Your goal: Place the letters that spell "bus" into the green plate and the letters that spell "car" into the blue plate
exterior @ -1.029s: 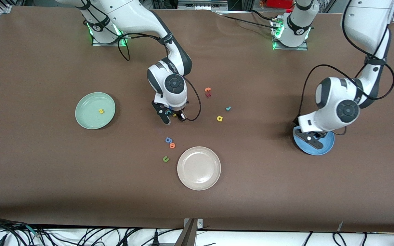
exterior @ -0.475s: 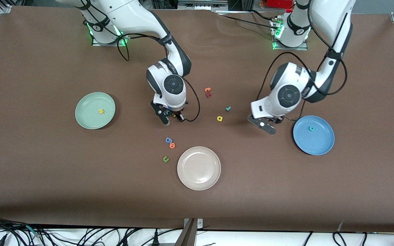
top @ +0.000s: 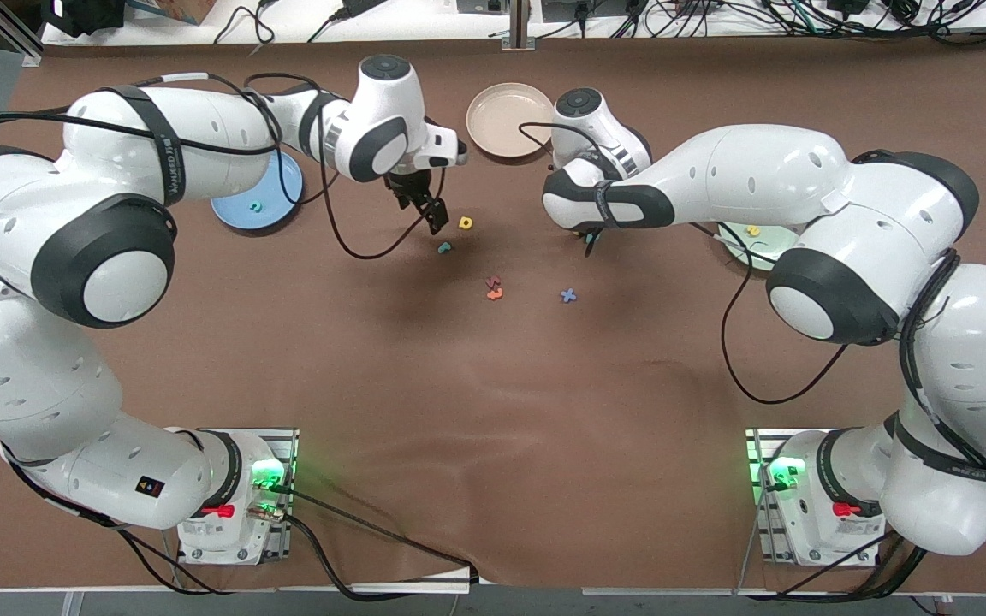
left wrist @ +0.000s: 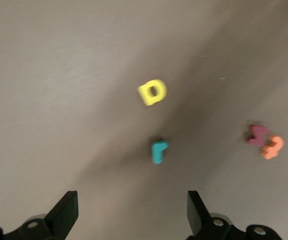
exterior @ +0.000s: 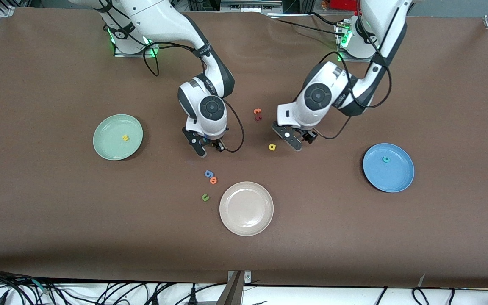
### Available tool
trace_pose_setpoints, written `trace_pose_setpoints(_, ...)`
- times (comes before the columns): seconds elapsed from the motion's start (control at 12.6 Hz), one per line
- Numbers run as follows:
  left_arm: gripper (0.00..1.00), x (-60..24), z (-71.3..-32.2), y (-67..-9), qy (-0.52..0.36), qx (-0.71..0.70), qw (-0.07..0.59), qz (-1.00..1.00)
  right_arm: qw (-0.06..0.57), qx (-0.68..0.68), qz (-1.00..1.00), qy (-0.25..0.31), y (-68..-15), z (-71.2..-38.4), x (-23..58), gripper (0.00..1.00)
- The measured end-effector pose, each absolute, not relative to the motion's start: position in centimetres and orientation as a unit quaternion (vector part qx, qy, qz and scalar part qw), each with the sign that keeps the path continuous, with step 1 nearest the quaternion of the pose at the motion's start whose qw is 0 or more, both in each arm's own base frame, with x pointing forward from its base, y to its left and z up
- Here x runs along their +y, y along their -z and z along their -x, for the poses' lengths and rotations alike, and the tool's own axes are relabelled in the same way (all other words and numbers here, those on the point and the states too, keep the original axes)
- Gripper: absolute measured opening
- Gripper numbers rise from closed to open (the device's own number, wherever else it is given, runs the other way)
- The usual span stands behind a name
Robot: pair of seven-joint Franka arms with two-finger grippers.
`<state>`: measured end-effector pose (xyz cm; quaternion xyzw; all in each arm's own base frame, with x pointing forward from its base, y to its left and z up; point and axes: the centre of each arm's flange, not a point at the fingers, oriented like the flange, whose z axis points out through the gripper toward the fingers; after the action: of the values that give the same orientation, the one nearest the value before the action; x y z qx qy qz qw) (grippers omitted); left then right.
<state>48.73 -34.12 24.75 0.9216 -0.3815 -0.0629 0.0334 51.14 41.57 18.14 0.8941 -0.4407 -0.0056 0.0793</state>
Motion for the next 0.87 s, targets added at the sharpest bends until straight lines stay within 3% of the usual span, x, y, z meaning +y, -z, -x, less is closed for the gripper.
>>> trace_pose_setpoints(0.47,0.96,-35.6,-47.8,-21.9,0.034,-0.444,-0.004,-0.895,0.134,-0.357,-0.922,0.061,-26.1,-57.0,34.7,0.26)
trace_pose_setpoints(0.87,0.95,-35.8,-47.4,-19.2,0.026,-0.446,0.008,-0.894,0.169,-0.243,-0.947,0.122,-26.7,-58.8,22.3,0.26)
